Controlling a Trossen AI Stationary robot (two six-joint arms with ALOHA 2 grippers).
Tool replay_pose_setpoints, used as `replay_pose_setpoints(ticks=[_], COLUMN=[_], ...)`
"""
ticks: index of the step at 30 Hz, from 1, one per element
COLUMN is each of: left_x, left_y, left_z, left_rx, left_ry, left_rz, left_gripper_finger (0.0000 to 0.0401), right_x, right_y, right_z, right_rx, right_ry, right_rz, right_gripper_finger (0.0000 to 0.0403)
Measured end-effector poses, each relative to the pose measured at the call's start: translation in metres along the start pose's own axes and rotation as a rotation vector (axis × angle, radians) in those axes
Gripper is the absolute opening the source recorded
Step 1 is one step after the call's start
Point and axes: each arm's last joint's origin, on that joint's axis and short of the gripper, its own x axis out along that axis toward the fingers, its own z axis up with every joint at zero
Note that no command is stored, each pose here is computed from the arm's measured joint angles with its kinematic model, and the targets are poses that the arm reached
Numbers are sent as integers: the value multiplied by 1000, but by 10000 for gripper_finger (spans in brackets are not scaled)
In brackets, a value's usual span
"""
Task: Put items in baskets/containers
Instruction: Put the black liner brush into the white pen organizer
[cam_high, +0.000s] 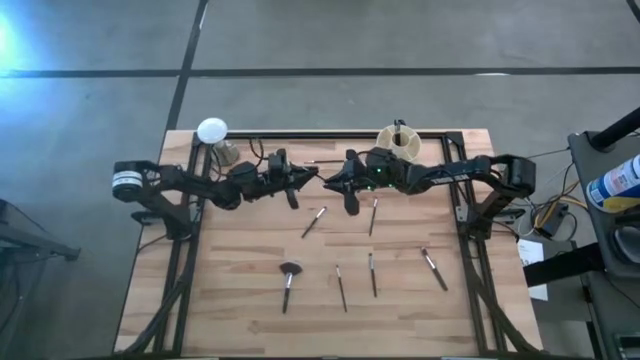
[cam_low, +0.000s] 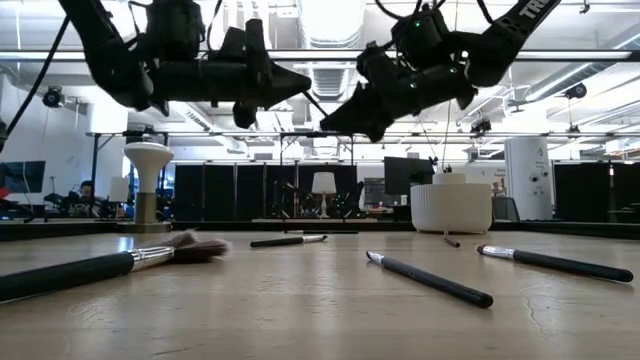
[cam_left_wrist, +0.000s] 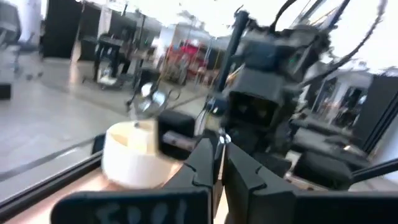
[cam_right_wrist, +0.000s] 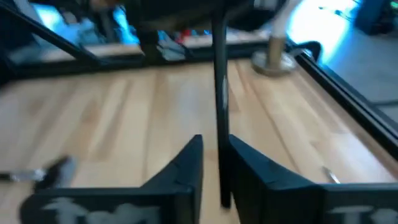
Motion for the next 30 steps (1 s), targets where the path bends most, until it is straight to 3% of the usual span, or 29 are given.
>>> replay_pose_setpoints(ticks=[4,7,13,22,30], left_x=[12,25,45,50,50], left_y=[9,7,1,-1,1], left_z=[3,12,25,30,31], left_rx=[18,48,92,93,89], left_ry=[156,244,299,306,299], left_rz=[40,11,-96,-111,-105], left_gripper_finger=[12,12,12,12,12], right_x=[-17,-24,-25,-22,-23], right_y=[1,2,2,2,2], right_z=[10,15,17,22,24], right_rx=[-31,-29,17,20,17], right_ry=[43,41,26,-42,-66], right_rz=[-68,-81,-82,-79,-79], right_gripper_finger=[117,141,152,117,27])
